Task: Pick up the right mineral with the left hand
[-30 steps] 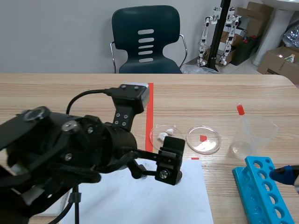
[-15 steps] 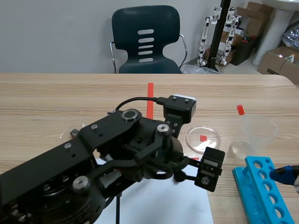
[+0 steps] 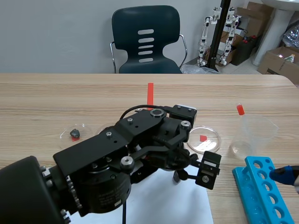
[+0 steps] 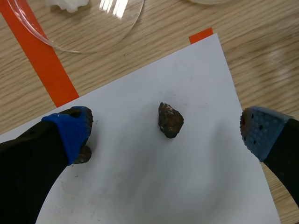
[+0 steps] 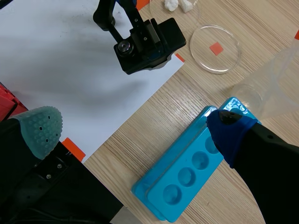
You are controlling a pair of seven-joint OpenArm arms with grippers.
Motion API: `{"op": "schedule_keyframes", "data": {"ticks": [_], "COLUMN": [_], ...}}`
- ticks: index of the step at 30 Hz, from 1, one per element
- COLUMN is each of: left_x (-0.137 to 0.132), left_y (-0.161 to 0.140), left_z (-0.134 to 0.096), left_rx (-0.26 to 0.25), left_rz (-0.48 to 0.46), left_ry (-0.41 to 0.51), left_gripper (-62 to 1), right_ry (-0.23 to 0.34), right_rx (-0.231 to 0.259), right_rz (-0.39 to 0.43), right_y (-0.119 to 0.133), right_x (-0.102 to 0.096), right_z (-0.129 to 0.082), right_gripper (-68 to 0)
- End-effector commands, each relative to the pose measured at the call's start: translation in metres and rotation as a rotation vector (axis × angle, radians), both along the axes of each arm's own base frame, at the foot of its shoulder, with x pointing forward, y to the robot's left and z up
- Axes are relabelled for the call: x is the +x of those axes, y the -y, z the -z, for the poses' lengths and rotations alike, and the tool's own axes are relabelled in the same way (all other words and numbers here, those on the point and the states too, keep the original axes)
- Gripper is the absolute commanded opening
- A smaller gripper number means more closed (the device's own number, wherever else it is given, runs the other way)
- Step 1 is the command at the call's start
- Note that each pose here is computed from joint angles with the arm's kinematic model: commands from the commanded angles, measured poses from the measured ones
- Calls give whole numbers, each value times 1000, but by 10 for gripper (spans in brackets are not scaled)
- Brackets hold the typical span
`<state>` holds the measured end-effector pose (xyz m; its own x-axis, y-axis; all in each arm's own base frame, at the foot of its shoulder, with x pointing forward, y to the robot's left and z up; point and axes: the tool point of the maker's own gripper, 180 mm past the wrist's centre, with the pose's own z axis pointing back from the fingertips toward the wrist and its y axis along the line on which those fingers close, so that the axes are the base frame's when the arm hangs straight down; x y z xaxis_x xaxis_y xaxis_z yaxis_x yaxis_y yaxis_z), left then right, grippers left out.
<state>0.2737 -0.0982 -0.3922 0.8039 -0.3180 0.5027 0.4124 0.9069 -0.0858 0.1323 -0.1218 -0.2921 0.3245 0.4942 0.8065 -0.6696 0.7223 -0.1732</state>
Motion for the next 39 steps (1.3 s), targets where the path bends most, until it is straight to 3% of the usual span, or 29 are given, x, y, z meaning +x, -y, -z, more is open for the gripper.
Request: {"op": "schedule_keyframes", "data": {"ticks": [1, 6, 14, 23, 36, 39], "left_x": [3, 1, -1, 2, 4, 4], "left_y": [11, 11, 19, 8, 9, 10], "left_z": [-9, 1, 4, 20, 20, 20], "left_rx": [-20, 15, 18, 77, 70, 69], "left_rz": [9, 23, 37, 28, 36, 36], "left_ry": [13, -6, 0, -8, 7, 9], "left_gripper": [14, 14, 14, 14, 14, -41], "right_ry": [27, 27, 27, 27, 27, 27], "right_rx": [10, 9, 9, 9, 9, 9], "right_rz": [-5, -5, -5, -5, -5, -5], "right_y": [-2, -2, -2, -2, -2, -2], "right_x": [4, 4, 4, 4, 4, 4], "right_z": [-8, -8, -8, -8, -8, -8], "right_gripper": [-19, -19, -19, -19, -19, -19]}}
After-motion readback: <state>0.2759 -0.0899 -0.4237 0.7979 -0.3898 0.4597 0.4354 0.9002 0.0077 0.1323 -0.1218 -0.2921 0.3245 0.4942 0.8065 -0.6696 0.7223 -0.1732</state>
